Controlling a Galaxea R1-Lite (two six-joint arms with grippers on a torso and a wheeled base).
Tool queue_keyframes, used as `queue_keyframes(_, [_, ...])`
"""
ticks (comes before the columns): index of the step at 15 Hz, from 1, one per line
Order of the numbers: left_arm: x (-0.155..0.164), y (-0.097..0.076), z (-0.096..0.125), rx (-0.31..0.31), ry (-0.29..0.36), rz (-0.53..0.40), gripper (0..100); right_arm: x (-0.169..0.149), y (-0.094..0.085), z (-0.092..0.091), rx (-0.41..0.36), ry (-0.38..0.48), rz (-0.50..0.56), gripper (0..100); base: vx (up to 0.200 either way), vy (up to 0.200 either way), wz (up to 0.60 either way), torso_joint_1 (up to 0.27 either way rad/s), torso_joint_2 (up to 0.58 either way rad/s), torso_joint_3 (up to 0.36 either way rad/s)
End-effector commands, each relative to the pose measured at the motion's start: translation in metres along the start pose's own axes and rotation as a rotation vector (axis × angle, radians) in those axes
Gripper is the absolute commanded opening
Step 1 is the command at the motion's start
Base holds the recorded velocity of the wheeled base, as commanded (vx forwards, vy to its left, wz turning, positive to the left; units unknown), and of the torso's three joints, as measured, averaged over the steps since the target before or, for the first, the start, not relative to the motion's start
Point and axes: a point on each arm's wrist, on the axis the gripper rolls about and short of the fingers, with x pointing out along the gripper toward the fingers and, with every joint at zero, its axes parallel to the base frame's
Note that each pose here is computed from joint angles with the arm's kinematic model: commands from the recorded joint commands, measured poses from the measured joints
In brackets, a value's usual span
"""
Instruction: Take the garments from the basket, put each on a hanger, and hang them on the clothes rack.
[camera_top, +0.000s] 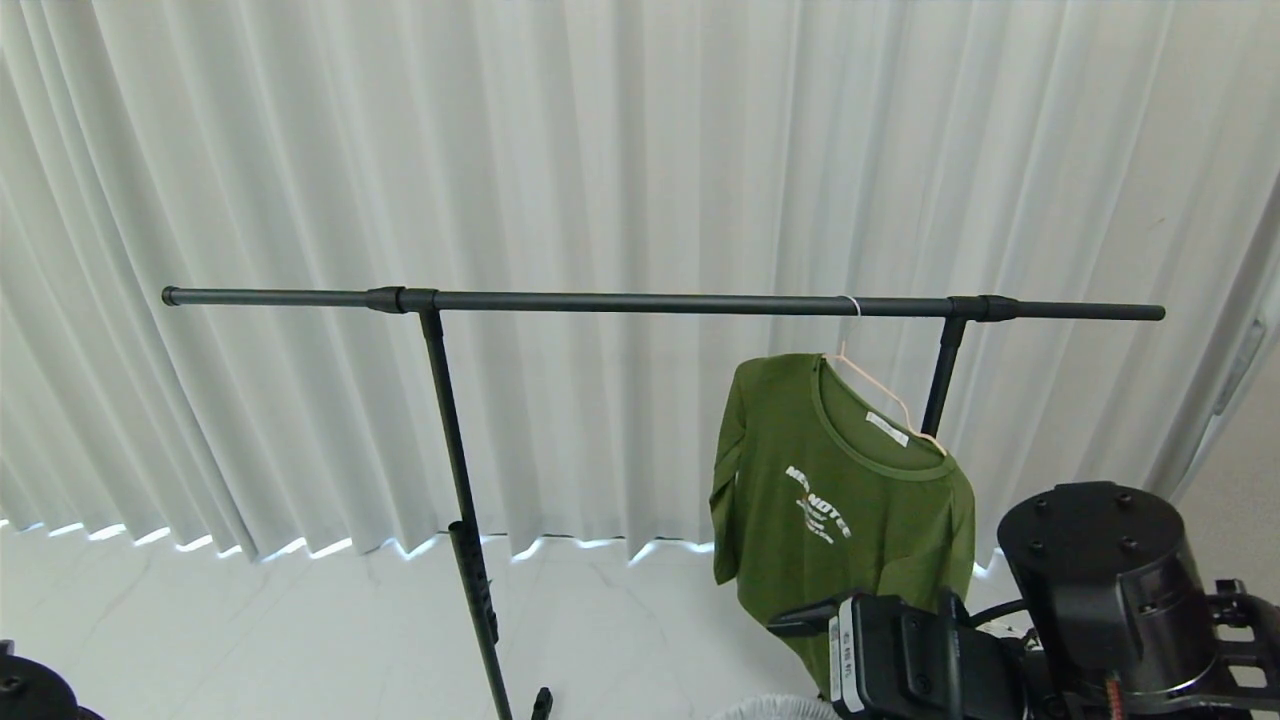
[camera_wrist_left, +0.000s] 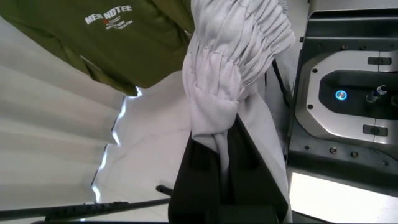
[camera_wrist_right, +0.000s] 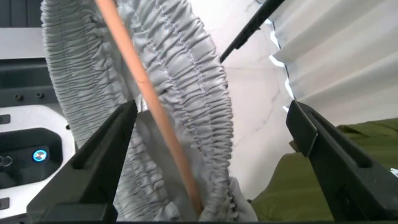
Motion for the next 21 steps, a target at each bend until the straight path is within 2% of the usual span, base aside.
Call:
queue_keyframes(1, [0.0, 0.0, 0.001, 0.001, -0.002, 0.0, 0, 0.002, 0.0, -0.001, 0.002, 0.007, 0.003, 0, 0.0, 0.0, 0.0, 0.0, 0.0, 0.0])
queue_keyframes(7, [-0.001, 0.0, 0.001, 0.002, -0.008, 0.003, 0, 0.001, -0.001, -0.001, -0.005, 0.005, -0.004, 0, 0.0, 0.0, 0.0, 0.0, 0.0, 0.0])
queue_keyframes(9, [-0.001, 0.001, 0.002, 0.003, -0.01, 0.005, 0, 0.0, -0.001, 0.0, -0.031, 0.001, -0.007, 0, 0.0, 0.0, 0.0, 0.0, 0.0, 0.0])
queue_keyframes(10, [-0.001, 0.001, 0.002, 0.003, -0.009, 0.004, 100, -0.001, -0.001, 0.001, -0.044, -0.006, -0.01, 0, 0.0, 0.0, 0.0, 0.0, 0.0, 0.0])
queue_keyframes(16, [-0.002, 0.004, 0.0, -0.019, 0.002, 0.035, 100, -0.027, -0.015, 0.003, -0.139, -0.05, -0.108, 0, 0.0, 0.0, 0.0, 0.0, 0.0, 0.0])
queue_keyframes(19, [-0.004, 0.014, -0.001, -0.048, -0.018, 0.121, 100, -0.052, -0.031, -0.006, -0.094, -0.04, -0.225, 0, 0.0, 0.0, 0.0, 0.0, 0.0, 0.0])
queue_keyframes(20, [-0.005, 0.016, -0.004, -0.063, -0.008, 0.144, 100, -0.056, -0.034, -0.007, -0.084, -0.038, -0.245, 0, 0.0, 0.0, 0.0, 0.0, 0.0, 0.0])
queue_keyframes(21, [-0.007, 0.02, -0.015, -0.108, 0.036, 0.194, 100, -0.065, -0.038, -0.01, -0.068, -0.033, -0.28, 0, 0.0, 0.0, 0.0, 0.0, 0.0, 0.0])
